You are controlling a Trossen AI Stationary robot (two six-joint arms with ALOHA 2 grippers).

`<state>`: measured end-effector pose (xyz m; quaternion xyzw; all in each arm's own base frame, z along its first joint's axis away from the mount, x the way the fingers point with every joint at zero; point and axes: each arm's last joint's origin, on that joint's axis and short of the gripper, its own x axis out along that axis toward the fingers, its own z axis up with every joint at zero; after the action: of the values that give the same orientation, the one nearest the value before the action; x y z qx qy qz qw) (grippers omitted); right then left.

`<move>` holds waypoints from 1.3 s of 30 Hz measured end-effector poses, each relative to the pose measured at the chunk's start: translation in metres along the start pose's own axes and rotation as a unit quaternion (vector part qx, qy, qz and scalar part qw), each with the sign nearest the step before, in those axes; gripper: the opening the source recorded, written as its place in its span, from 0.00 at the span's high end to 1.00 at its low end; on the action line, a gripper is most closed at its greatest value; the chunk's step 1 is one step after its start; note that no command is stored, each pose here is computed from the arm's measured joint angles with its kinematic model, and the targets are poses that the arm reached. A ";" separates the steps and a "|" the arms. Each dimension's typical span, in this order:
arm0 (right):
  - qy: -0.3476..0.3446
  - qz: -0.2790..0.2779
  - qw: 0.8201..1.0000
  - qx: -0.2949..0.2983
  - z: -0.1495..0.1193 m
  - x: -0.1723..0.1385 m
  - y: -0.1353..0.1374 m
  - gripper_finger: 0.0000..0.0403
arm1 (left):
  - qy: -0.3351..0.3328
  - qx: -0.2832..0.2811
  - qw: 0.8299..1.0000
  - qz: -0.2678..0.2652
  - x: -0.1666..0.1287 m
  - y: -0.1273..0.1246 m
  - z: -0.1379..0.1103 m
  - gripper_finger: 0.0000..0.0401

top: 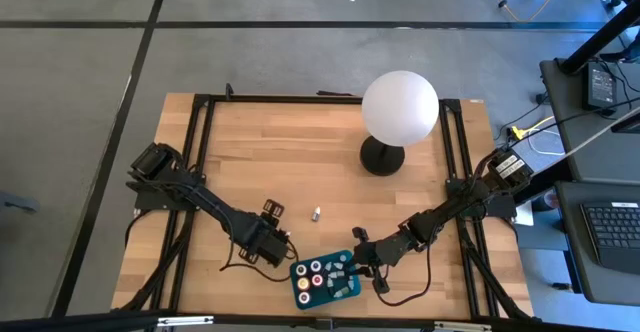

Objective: Pick & Place food coloring
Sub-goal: Put the small red food coloring bottle into the blue bin

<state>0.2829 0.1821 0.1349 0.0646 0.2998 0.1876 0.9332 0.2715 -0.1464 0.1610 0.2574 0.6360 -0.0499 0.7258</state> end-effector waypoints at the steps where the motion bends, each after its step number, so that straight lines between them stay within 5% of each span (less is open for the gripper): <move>1: 0.000 0.000 1.000 0.000 0.000 0.000 0.000 0.77 | -0.001 -0.002 1.000 -0.002 0.000 0.001 0.000 0.67; 18: 0.000 0.000 1.000 0.001 0.000 0.000 0.000 0.77 | -0.003 0.013 0.998 -0.054 0.024 0.011 -0.009 0.73; 26: 0.000 0.000 1.000 -0.001 0.000 0.000 0.000 0.77 | 0.001 -0.060 0.996 -0.067 0.024 0.011 -0.009 0.81; 34: 0.010 0.030 0.999 -0.027 0.004 -0.008 0.003 0.77 | -0.033 -0.171 0.983 -0.063 0.023 0.008 -0.002 0.76; 39: 0.005 0.043 0.999 -0.025 0.011 -0.016 0.006 0.77 | -0.029 -0.193 0.979 -0.057 0.023 0.005 -0.003 0.79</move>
<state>0.2756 0.1811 0.1536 0.0538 0.2962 0.2356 0.9241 0.2754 -0.1349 0.1410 0.0744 0.6263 0.0248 0.7756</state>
